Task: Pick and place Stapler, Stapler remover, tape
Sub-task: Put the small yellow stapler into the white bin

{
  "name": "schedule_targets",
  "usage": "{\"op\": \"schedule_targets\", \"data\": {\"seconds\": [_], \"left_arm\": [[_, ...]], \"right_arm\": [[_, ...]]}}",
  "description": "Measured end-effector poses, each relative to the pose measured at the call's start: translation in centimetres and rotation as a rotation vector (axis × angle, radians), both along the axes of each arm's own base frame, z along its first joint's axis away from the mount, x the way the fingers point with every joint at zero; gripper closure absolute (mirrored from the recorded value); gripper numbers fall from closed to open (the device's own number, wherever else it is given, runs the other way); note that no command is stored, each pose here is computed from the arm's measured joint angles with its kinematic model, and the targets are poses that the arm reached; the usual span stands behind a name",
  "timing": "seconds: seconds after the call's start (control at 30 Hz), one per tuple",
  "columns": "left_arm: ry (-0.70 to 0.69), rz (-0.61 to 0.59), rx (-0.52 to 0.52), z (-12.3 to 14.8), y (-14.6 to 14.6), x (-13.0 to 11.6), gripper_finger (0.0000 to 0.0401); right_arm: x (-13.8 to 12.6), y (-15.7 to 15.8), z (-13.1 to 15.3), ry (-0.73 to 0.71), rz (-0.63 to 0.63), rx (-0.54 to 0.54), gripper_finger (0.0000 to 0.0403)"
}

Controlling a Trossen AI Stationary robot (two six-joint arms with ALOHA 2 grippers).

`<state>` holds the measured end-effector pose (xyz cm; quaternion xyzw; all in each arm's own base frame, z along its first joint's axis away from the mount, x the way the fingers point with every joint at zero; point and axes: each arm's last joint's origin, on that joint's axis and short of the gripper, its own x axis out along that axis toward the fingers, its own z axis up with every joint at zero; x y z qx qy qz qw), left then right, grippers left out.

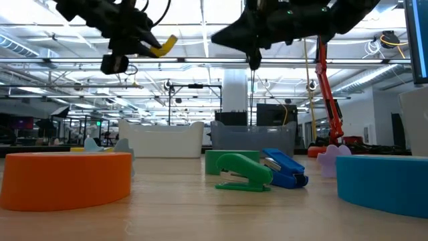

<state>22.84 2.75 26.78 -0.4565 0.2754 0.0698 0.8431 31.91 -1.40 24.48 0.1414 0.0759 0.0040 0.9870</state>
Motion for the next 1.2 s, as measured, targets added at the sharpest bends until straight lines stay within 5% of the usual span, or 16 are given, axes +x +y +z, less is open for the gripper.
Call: {"op": "schedule_targets", "data": {"seconds": [0.27,0.57,1.2], "left_arm": [[-0.006,-0.023,-0.018,-1.0,-0.8,2.4,0.0342],[-0.096,-0.008,-0.07,-1.7,-0.9,4.8,0.0343],[-0.133,0.031,-0.092,-1.5,-0.3,5.1,0.0343]], "right_arm": [[0.0,-2.0,1.7,-0.174,-0.085,-0.014,0.0399],[0.0,-1.7,1.7,-0.171,-0.075,-0.013,0.0399],[1.2,-1.7,1.1,-0.126,-0.039,0.012,0.0399]]}}
